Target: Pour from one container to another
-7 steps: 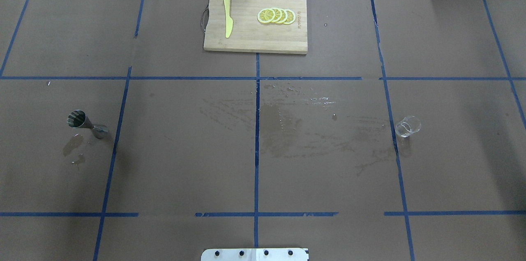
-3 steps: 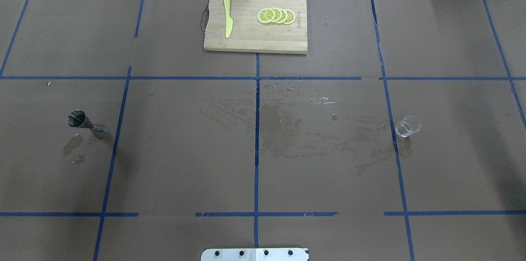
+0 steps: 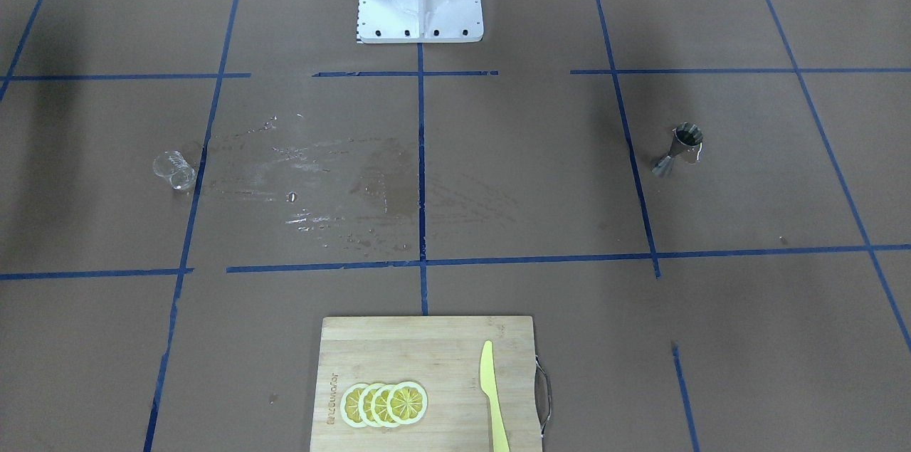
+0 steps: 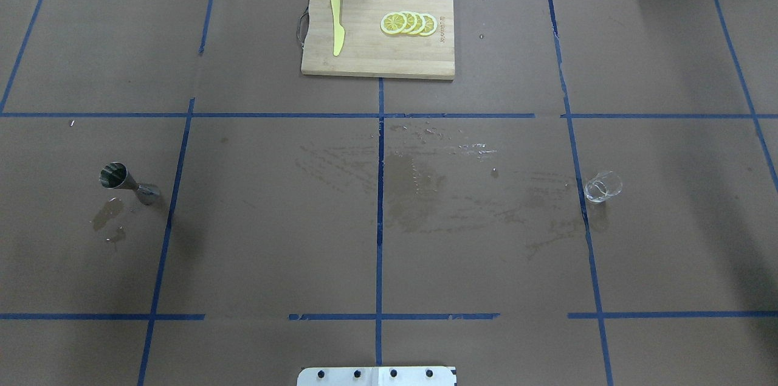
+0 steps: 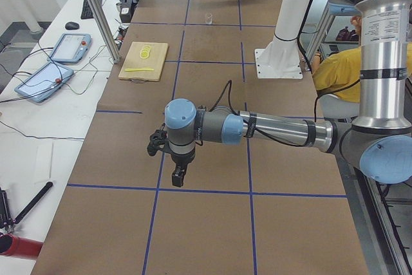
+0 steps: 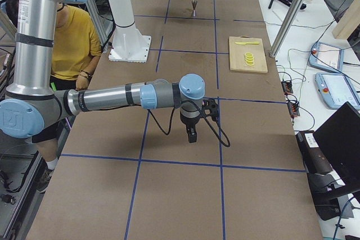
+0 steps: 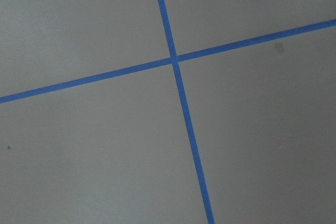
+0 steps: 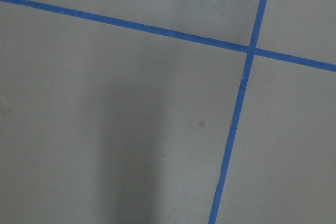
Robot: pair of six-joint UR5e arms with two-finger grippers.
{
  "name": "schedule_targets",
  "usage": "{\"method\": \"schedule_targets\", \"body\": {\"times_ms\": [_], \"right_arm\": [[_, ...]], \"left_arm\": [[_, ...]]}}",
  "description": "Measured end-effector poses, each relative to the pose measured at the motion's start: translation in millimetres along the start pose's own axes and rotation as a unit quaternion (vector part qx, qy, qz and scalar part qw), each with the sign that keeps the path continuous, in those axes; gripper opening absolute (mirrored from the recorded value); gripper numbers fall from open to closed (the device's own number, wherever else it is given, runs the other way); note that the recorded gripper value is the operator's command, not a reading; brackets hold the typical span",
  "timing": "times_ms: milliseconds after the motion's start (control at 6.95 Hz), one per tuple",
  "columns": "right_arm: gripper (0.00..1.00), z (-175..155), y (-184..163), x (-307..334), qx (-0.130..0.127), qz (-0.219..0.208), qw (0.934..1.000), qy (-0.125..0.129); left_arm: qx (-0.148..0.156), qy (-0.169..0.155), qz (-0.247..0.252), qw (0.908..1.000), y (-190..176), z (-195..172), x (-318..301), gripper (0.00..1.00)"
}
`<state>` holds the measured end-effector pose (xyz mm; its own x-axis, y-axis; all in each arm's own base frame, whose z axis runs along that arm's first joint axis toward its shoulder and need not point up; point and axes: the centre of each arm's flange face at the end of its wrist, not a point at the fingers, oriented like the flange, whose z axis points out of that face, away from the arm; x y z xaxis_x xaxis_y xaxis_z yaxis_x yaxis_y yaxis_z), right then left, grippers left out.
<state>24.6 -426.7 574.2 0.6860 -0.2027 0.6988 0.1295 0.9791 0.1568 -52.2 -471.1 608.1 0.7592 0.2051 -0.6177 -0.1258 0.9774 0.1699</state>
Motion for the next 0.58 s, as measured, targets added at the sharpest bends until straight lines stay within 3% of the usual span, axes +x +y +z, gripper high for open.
{"method": "schedule_targets", "body": {"times_ms": [576], "right_arm": [[1.00, -2.4, -3.3, 8.9, 0.004, 0.014, 0.9999, 0.001]], "left_arm": [[0.003, 0.000, 0.001, 1.0000, -13.5, 0.4, -1.9, 1.00]]}}
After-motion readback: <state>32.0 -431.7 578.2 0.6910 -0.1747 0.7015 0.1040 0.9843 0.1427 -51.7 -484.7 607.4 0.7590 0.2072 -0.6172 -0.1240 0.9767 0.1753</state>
